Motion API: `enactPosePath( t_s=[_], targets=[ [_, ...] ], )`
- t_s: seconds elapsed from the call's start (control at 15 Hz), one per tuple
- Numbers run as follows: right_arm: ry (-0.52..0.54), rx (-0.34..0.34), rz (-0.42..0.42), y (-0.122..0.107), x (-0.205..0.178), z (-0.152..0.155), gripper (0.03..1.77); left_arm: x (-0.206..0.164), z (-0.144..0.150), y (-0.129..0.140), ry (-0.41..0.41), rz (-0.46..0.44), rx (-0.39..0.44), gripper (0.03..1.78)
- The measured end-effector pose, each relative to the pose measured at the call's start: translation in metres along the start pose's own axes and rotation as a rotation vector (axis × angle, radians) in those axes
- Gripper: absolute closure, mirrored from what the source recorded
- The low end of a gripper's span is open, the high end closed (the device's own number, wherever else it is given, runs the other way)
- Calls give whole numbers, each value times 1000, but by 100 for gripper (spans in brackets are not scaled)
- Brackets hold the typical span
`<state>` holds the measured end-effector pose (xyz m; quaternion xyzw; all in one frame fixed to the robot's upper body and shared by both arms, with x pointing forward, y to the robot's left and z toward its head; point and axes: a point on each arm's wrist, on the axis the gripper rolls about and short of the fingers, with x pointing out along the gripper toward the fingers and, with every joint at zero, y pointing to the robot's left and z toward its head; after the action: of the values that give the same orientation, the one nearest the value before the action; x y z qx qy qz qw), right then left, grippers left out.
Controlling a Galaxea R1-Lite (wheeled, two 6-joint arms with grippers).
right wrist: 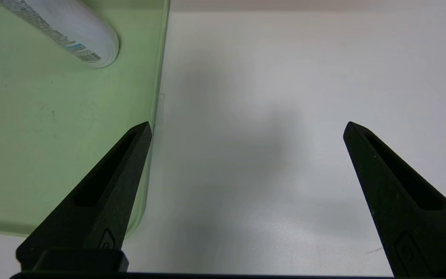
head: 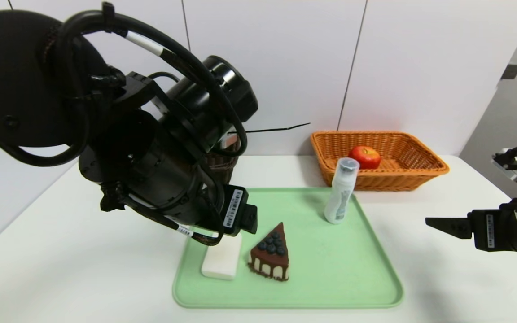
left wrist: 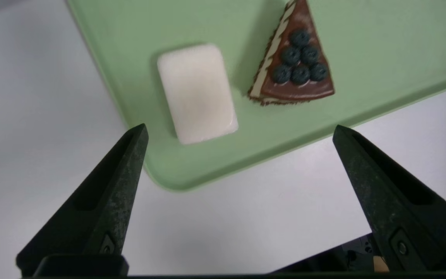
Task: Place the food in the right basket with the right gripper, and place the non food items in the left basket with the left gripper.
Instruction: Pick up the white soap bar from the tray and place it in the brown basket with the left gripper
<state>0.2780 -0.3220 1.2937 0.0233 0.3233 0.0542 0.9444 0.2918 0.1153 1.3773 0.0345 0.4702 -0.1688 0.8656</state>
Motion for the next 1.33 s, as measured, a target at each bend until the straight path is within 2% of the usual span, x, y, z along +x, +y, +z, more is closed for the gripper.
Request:
enactPosePath(
  t_s=[0.13,0.47,0.67,1.07,1.33],
  targets=[
    [4,2,9,0,1,-2,9,10,0,4,84,66,-39,12],
    [14,8,17,0,1,-6,9,47,9,12,157,138,-75,12],
    [1,60,17,0,-1,-4,9,64,10,11,194,152,-72,12],
    [-45,58,29,1,-12,-2,9,83,10,8,234,170,-36,12],
    [-70,55,34,2,-17,2,9,87,16,5,221,166,-39,12]
  ],
)
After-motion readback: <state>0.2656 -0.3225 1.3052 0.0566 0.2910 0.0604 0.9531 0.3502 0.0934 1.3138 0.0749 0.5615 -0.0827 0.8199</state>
